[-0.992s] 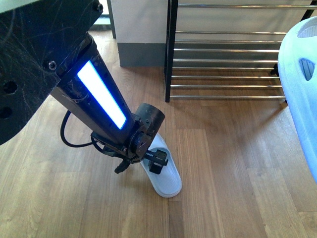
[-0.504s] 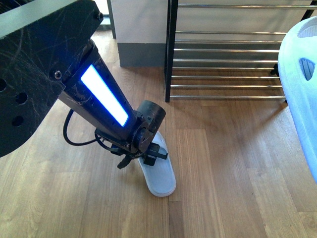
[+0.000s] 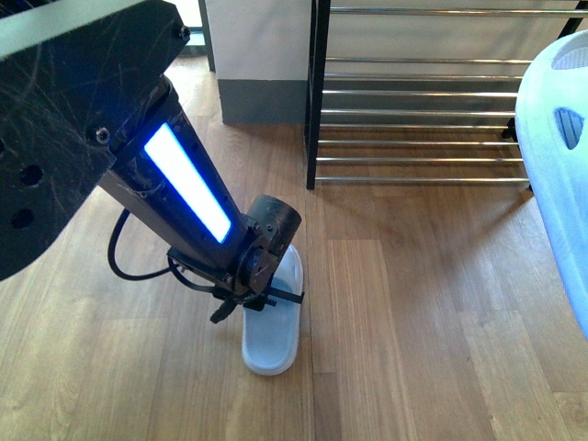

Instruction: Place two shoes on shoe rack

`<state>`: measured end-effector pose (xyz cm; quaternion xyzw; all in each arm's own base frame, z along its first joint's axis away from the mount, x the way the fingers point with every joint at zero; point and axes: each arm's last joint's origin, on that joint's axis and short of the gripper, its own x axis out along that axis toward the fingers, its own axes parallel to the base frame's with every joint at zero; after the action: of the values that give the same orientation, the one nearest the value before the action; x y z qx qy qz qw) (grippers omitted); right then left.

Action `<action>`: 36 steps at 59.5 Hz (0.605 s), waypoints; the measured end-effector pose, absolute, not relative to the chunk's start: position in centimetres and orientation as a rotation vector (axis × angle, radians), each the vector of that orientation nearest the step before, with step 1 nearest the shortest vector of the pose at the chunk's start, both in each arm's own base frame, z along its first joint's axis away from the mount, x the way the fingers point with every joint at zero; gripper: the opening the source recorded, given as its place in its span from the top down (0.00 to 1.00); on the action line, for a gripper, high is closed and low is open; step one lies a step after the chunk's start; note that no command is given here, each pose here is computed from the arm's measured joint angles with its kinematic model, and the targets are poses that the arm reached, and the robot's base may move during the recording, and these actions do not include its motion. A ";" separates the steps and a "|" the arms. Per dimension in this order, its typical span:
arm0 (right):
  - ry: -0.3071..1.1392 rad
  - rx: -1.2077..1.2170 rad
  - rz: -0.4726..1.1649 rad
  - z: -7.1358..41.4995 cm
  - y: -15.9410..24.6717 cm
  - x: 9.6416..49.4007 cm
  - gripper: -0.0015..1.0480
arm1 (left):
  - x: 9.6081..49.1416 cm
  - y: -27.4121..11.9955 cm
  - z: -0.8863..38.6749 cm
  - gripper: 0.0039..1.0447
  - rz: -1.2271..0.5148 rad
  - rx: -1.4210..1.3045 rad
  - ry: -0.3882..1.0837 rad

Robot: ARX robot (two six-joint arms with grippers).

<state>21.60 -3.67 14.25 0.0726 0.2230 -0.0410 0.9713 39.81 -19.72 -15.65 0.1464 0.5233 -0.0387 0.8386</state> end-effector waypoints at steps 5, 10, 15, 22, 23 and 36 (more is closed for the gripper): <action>0.450 0.147 -0.083 14.3 -3.7 21.6 0.99 | 39.6 -19.1 -14.4 0.99 -0.076 0.302 1.086; 0.450 0.147 -0.083 14.3 -3.7 21.6 0.99 | 39.5 -18.5 -12.3 0.99 -0.067 0.289 1.047; 0.450 0.147 -0.083 14.3 -3.7 21.6 0.99 | 39.4 -18.0 -10.1 0.99 -0.052 0.276 1.001; 0.450 0.147 -0.083 14.3 -3.7 21.6 0.99 | 38.9 -17.4 -7.6 0.99 -0.043 0.259 0.956; 0.450 0.147 -0.083 14.3 -3.7 21.6 0.99 | 38.7 -17.2 -6.8 0.99 -0.040 0.253 0.943; 0.451 0.147 -0.083 14.2 -3.7 21.6 0.99 | 36.1 -15.1 -1.4 0.99 -0.026 0.200 0.856</action>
<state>21.60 -3.67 14.25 0.0726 0.2231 -0.0410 0.9712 36.13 -15.14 -1.44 0.0968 0.4142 -0.0127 0.9049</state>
